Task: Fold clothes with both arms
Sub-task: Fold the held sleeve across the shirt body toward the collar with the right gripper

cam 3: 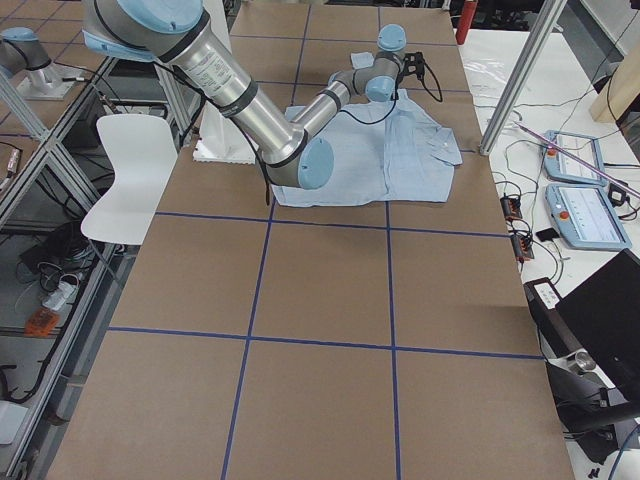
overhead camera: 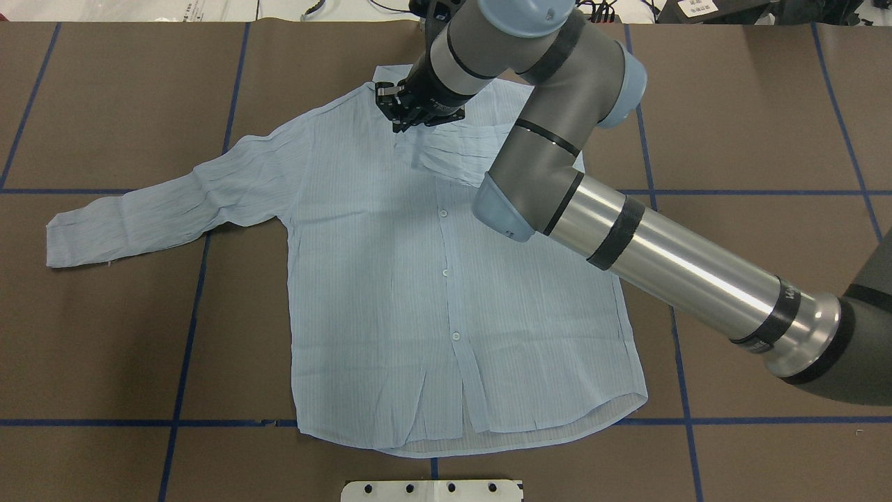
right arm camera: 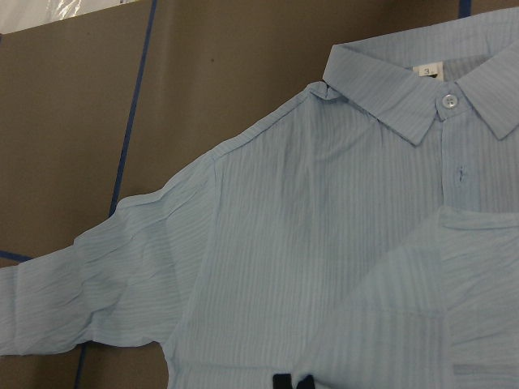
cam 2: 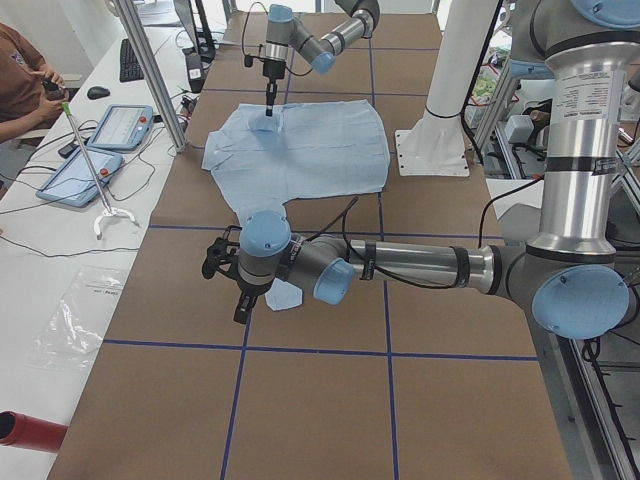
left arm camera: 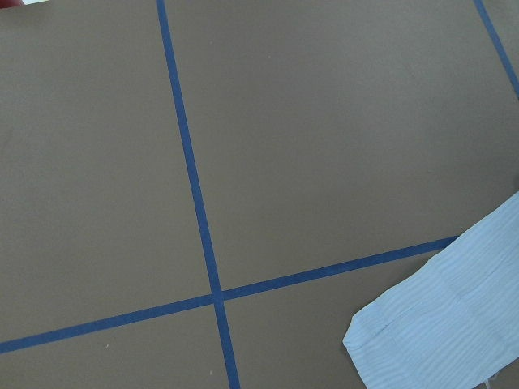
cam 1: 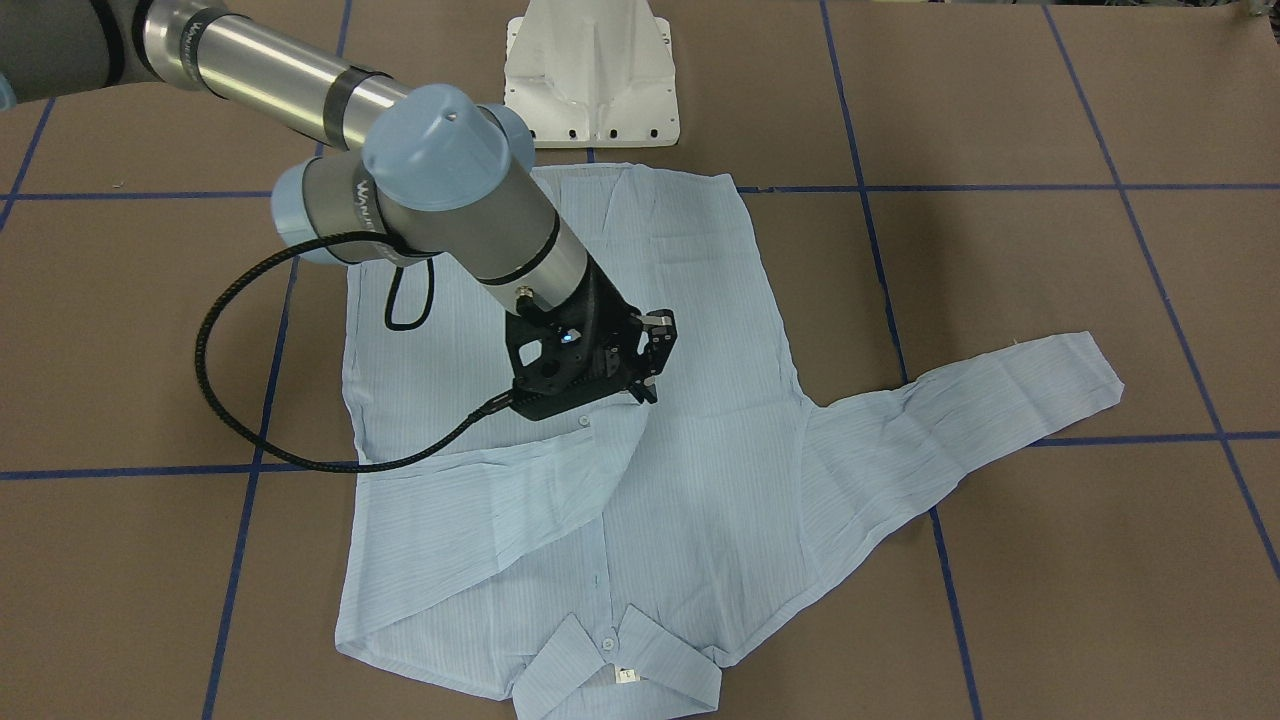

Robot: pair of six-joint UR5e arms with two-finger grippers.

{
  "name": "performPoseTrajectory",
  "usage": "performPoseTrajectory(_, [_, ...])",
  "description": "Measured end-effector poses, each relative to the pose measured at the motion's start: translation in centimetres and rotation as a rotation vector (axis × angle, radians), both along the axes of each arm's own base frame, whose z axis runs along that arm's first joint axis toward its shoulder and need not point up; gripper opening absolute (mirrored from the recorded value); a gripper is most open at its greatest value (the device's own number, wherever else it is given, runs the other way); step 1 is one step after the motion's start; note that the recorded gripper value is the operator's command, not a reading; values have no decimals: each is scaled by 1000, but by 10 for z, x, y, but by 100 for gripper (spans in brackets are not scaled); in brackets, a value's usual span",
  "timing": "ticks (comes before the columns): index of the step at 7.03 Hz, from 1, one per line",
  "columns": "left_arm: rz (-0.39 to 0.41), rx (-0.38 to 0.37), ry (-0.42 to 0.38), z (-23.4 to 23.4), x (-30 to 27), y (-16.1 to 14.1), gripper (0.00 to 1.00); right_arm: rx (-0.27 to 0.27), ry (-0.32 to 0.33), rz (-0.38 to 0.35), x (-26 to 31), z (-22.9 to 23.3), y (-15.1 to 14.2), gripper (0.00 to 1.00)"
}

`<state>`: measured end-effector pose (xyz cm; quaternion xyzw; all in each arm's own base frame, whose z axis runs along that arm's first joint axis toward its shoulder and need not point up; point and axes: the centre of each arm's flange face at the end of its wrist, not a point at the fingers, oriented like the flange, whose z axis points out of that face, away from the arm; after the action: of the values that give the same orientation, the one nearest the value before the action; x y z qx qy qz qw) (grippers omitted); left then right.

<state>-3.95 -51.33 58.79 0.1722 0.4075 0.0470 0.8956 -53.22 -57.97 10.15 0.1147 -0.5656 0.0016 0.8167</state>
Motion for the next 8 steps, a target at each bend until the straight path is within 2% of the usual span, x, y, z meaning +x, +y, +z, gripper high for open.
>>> performPoseTrajectory(1, [0,0,0,0,0,0,99,-9,41,-2,-38,-2,0,0])
performPoseTrajectory(2, [0,-1,0,0,0,0,99,-18,84,-11,-73,-5,-2,99])
performPoseTrajectory(3, [0,-2,0,1,0,0,99,-10,119,-16,-103,-14,0,100])
performPoseTrajectory(5, [1,-5,0,4,1,-3,100,60,148,21,-144,-24,20,100])
performPoseTrajectory(6, [-4,-5,3,3,2,-6,100,77,151,33,-151,-26,26,100])
performPoseTrajectory(8, [-18,-20,23,-2,24,-11,99,77,145,49,-146,-34,28,100])
